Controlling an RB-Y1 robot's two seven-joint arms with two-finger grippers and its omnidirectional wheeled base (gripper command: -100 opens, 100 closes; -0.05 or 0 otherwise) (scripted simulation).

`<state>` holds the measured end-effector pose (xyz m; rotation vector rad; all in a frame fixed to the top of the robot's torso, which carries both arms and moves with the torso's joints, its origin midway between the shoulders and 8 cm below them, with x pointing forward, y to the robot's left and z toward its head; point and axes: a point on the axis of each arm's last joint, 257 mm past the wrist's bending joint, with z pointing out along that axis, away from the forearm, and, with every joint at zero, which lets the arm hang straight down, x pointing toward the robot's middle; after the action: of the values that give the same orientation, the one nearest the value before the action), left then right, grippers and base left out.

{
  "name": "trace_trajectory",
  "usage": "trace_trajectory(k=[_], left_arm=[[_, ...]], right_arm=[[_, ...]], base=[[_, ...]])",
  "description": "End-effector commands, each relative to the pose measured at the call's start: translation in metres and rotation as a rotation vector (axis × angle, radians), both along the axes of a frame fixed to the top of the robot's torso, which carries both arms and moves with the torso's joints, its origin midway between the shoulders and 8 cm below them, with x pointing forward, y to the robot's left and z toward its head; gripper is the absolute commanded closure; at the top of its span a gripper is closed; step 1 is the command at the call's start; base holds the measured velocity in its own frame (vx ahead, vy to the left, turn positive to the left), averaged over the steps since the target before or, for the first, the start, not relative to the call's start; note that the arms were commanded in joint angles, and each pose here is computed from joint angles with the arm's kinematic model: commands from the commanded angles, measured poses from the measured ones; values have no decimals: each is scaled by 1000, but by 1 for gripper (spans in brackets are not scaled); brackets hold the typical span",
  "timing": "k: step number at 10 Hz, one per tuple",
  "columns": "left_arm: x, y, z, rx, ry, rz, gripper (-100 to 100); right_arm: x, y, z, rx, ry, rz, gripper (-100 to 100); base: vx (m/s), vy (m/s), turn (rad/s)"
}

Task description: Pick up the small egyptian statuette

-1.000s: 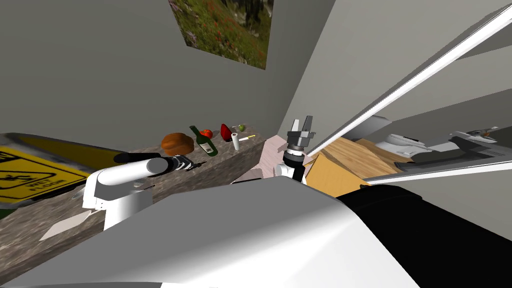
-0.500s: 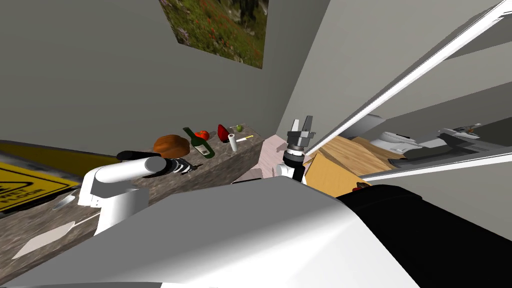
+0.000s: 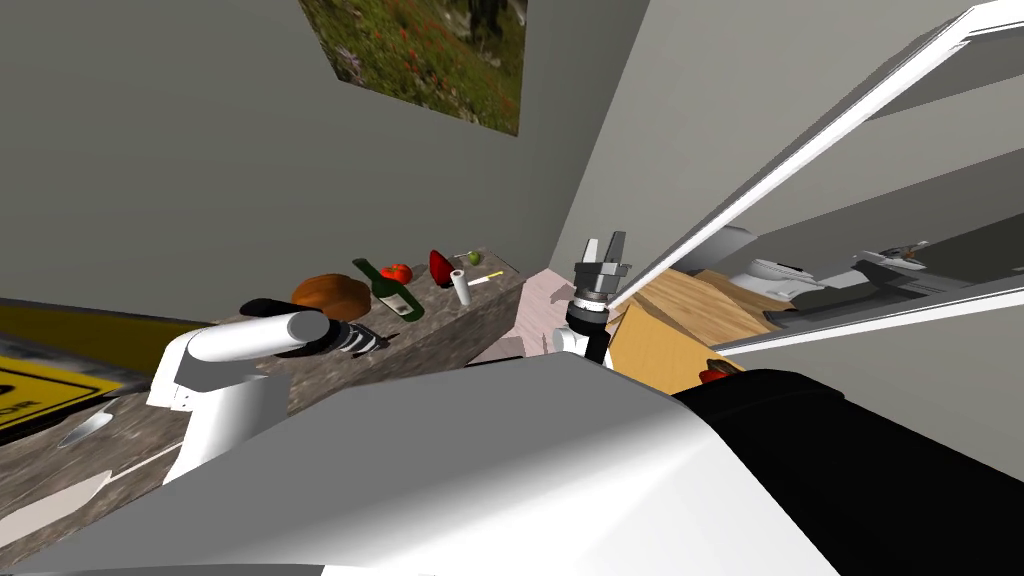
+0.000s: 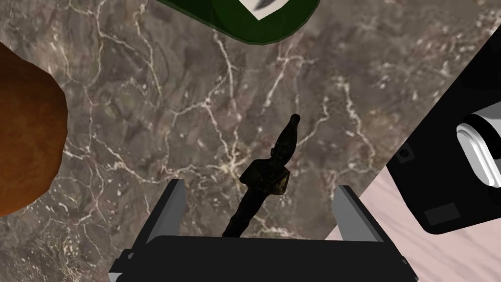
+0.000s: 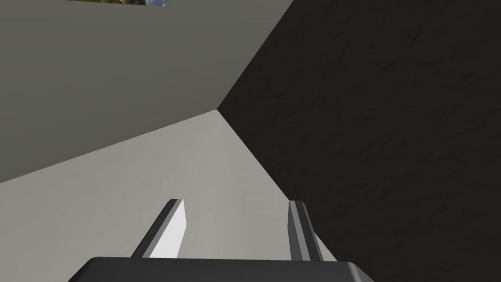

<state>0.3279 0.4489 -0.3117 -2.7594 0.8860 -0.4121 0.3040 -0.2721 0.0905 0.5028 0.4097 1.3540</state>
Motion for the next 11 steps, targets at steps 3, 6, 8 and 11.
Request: trace_trajectory(k=[3,6,8,11], left_arm=[[-27,8,-11,-19,129,50,-100],[-36,9,-14,-22,169,63,-100],[-35,11,-24,-24,174,66,-100],[-33,14,-36,-23,174,65,-100]], right_arm=[[0,0,0,0,0,0,0],[0,0,0,0,0,0,0],[0,0,0,0,0,0,0],[0,0,0,0,0,0,0]], base=[[25,-2,-81],[26,11,-60],[0,0,0],[2,-8,4]])
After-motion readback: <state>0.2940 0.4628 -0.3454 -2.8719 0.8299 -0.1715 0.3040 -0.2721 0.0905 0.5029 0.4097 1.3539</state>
